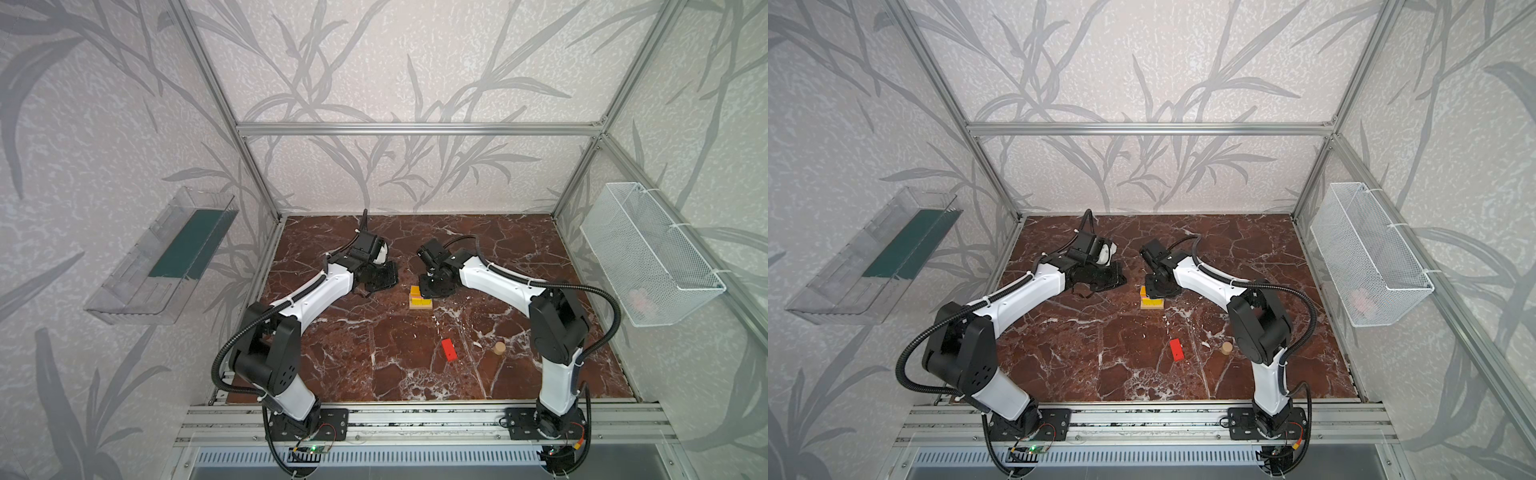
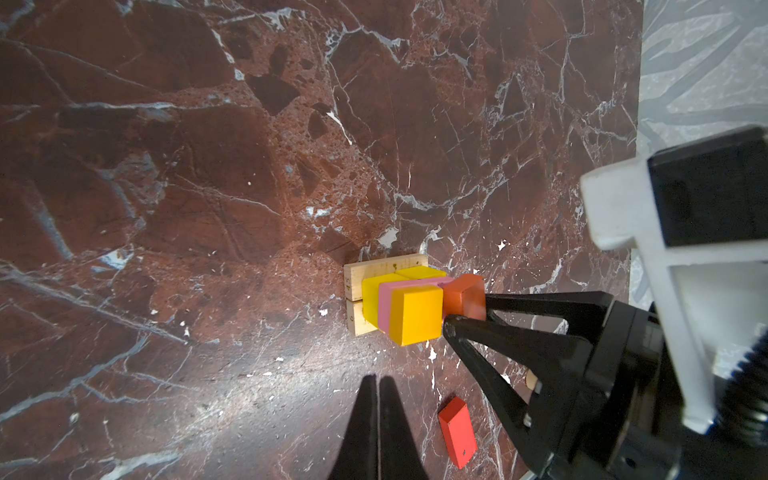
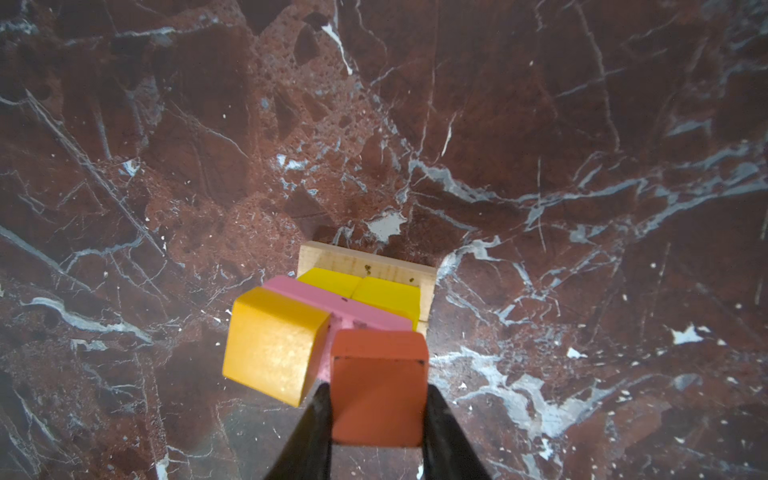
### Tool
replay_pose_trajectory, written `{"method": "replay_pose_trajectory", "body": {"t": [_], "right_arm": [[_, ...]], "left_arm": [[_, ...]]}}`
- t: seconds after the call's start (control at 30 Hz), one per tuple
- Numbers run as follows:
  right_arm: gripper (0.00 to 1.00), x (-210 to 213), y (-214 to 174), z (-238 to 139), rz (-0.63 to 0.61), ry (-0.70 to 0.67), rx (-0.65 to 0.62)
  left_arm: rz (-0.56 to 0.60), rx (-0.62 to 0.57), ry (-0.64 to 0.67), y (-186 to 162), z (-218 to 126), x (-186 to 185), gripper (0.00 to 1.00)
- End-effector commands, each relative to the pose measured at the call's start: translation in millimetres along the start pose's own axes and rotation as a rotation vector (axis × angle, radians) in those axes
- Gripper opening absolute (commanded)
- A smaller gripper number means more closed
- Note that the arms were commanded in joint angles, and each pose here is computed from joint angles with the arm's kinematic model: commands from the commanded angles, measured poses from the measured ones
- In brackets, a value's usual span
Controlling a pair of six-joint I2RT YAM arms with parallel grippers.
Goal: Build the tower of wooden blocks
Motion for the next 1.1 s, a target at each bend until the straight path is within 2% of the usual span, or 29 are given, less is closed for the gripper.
{"method": "replay_pose_trajectory", "body": {"t": [0.0,1.07], "right_arm": [[0.36,7.2,5.1,-2.8,0.003,0.014,-0.01],[0.44,9.3,6.0,-16.0,0.006,0.031,-0.034]], "left_arm": [[-0.005,0.004,-0.005,0.8,1.7,0.7,0.0],[-0.004,0.005,-0.004,0.5,1.4,0.3,0.0]]}}
Point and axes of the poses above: each gripper's point midway between its finger pads, its own z axis out along the fingers, its own x axis along the line the jaws close on, y = z × x, the point moved 5 cm from there along -z, back along the fingers, and after that the axes turned 4 degrees about z, right-handed, at the moved point
